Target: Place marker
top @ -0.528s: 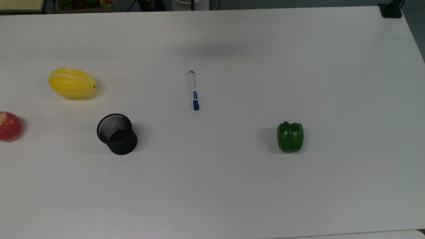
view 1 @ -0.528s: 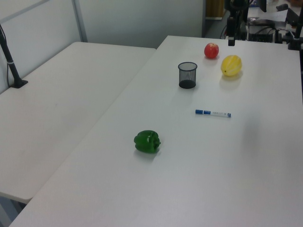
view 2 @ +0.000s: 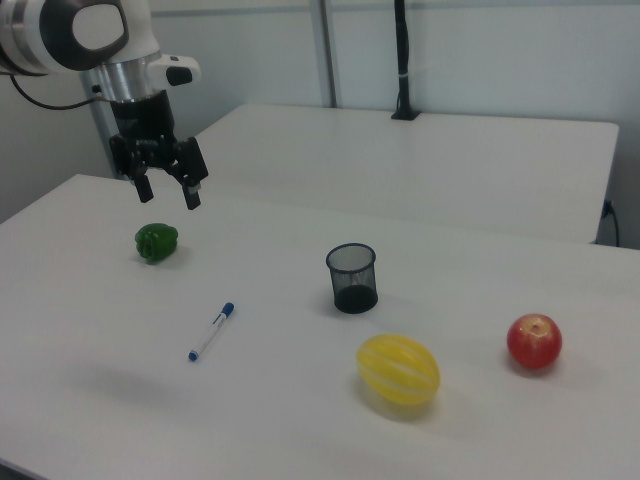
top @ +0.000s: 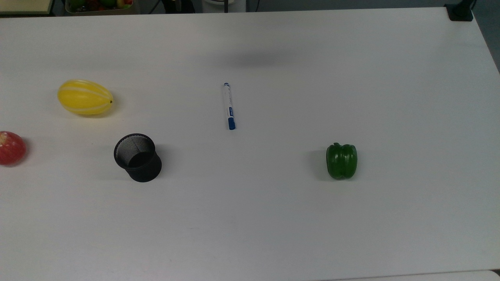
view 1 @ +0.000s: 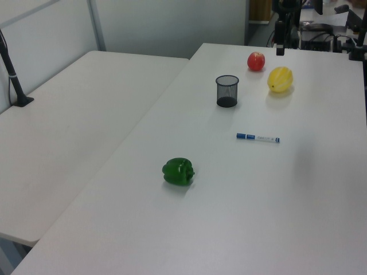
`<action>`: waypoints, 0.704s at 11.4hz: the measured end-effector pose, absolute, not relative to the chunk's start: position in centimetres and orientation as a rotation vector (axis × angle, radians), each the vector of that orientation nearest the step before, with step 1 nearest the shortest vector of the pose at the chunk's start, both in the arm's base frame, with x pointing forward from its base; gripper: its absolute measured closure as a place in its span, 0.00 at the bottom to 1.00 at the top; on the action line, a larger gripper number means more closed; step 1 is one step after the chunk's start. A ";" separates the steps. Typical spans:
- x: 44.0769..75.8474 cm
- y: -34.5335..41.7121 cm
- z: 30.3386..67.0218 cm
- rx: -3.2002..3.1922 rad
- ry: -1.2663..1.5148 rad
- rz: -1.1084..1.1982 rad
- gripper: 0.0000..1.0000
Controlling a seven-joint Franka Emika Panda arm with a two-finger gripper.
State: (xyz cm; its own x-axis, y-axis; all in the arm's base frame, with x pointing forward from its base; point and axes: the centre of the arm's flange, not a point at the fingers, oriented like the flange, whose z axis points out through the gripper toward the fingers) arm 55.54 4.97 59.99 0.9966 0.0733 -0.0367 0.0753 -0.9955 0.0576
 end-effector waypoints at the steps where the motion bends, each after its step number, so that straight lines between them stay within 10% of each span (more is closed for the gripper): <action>1: 55.6 5.0 60.1 3.081 0.120 -0.040 0.00; 8: 58.3 4.8 58.0 3.068 0.306 0.049 0.00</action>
